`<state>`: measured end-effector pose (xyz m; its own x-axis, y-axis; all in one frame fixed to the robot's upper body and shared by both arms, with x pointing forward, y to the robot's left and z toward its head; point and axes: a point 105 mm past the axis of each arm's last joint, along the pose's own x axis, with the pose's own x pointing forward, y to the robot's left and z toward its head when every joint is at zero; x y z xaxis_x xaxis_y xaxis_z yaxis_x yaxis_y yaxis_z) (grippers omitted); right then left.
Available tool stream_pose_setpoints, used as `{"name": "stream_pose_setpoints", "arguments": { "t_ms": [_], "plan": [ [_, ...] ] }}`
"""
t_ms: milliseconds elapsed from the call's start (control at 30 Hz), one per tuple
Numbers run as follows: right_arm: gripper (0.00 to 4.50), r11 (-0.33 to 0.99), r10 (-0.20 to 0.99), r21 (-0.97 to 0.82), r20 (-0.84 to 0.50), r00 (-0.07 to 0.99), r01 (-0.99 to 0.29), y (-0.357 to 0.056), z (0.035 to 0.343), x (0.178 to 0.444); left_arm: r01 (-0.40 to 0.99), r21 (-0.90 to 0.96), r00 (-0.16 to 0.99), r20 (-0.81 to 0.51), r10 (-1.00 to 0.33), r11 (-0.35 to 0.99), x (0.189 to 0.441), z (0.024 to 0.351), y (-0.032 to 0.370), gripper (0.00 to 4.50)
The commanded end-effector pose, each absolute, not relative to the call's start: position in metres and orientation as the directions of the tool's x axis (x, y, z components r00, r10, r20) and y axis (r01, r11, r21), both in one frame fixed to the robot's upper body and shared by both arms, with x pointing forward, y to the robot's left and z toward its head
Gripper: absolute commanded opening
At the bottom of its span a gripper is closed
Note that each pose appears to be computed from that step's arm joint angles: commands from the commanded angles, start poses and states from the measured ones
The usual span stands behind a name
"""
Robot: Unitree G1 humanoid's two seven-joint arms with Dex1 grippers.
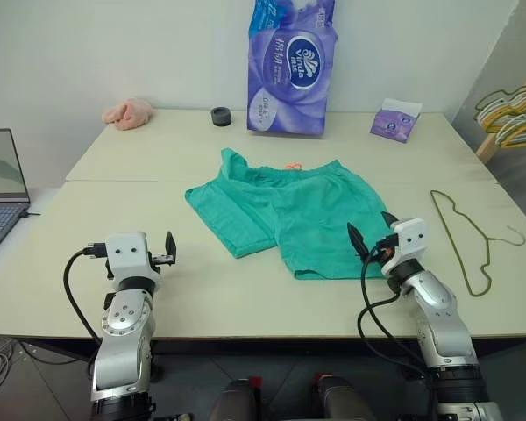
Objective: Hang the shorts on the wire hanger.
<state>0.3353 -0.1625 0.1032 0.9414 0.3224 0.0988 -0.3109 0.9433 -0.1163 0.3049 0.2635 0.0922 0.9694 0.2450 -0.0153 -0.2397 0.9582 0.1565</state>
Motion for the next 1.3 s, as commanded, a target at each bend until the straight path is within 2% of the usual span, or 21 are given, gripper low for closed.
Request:
{"name": "stream_pose_setpoints", "arguments": {
  "t_ms": [33,467,967,1067,1167,1300],
  "plan": [
    [4.5,0.942,0.329,-0.126,0.152,0.932,-0.312,-0.161,0.118,0.338,-0.194,0.16,0.981,0.041,0.19,0.968,0.306,0.109,0.255,4.46],
    [4.5,0.933,0.353,-0.135,0.158,0.922,-0.334,-0.157,0.12,0.337,-0.146,0.211,0.989,0.034,0.142,0.966,0.309,0.108,0.248,4.46],
    [4.5,0.921,0.381,-0.158,0.166,0.91,-0.356,-0.156,0.124,0.339,-0.16,0.242,0.987,0.033,0.156,0.957,0.312,0.109,0.252,4.46],
    [4.5,0.91,0.406,-0.165,0.161,0.9,-0.381,-0.156,0.126,0.337,-0.069,0.274,0.998,0.022,0.066,0.959,0.316,0.11,0.237,4.46],
    [4.5,0.857,0.506,-0.169,0.109,0.855,-0.486,-0.157,0.125,0.325,0.212,0.286,0.977,-0.052,-0.206,0.935,0.324,0.104,0.189,4.46],
    [4.5,0.808,0.579,-0.155,0.036,0.814,-0.568,-0.171,0.125,0.307,0.449,0.239,0.893,-0.128,-0.431,0.861,0.33,0.098,0.142,4.46]
  ]
}}
